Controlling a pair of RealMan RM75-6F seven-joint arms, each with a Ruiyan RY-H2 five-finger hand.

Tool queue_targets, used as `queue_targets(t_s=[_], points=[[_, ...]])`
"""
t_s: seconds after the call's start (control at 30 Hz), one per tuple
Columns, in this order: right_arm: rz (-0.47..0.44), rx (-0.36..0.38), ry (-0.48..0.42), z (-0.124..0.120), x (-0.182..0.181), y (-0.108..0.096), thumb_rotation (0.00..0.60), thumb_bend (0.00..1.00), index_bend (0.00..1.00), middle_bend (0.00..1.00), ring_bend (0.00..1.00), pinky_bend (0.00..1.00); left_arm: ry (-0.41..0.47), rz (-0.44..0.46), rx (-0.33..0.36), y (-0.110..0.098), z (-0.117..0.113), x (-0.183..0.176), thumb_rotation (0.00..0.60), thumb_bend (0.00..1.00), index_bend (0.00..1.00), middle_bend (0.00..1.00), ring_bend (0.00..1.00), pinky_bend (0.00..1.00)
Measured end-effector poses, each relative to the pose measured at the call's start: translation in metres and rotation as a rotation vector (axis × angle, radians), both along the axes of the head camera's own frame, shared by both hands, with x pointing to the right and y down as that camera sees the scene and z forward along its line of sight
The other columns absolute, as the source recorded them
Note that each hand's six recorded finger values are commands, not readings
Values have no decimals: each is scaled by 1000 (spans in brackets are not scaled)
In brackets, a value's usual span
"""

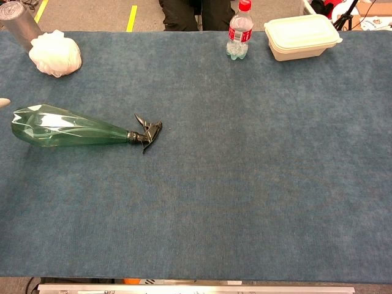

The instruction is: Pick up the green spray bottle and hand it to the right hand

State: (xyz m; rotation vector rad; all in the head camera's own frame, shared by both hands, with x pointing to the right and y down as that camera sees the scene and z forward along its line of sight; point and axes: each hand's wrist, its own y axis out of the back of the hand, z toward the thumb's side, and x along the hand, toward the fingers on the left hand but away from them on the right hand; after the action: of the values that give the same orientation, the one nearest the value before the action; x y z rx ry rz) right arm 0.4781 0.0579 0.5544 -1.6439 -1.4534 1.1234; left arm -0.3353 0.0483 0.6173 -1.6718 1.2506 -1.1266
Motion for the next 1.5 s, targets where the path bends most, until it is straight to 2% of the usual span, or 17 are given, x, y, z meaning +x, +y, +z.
queue_targets(t_s=[0.3,0.5,0.7,0.83,0.93,1.23,1.5], points=[[0,10,4,-2,0,-4,600,307,204,263,128,207,-8,16,-14,-1,3,3,600,153,108,22,0,103],[-18,34,1,-10,-3,-20,600,307,204,263,129,207,-42,98,-31,-9,3,14,600,153,108,27,0,104],[-25,45,-1,-14,-6,-31,600,307,204,263,128,206,-89,213,-113,-14,12,30,600,152,58,1,0,104],[-25,42,-3,-13,-6,-31,600,306,204,263,129,206,-162,303,-187,-17,22,44,600,152,5,0,0,104],[-21,37,-6,-12,-5,-30,600,307,204,263,128,206,-222,338,-228,-20,30,49,600,152,0,0,0,104],[11,33,-6,-11,7,-26,600,306,204,263,128,207,-312,309,-346,-26,60,55,600,152,0,0,0,104],[18,24,-11,-8,11,-24,600,307,204,263,128,207,-402,302,-421,-28,87,60,600,152,0,0,0,104]])
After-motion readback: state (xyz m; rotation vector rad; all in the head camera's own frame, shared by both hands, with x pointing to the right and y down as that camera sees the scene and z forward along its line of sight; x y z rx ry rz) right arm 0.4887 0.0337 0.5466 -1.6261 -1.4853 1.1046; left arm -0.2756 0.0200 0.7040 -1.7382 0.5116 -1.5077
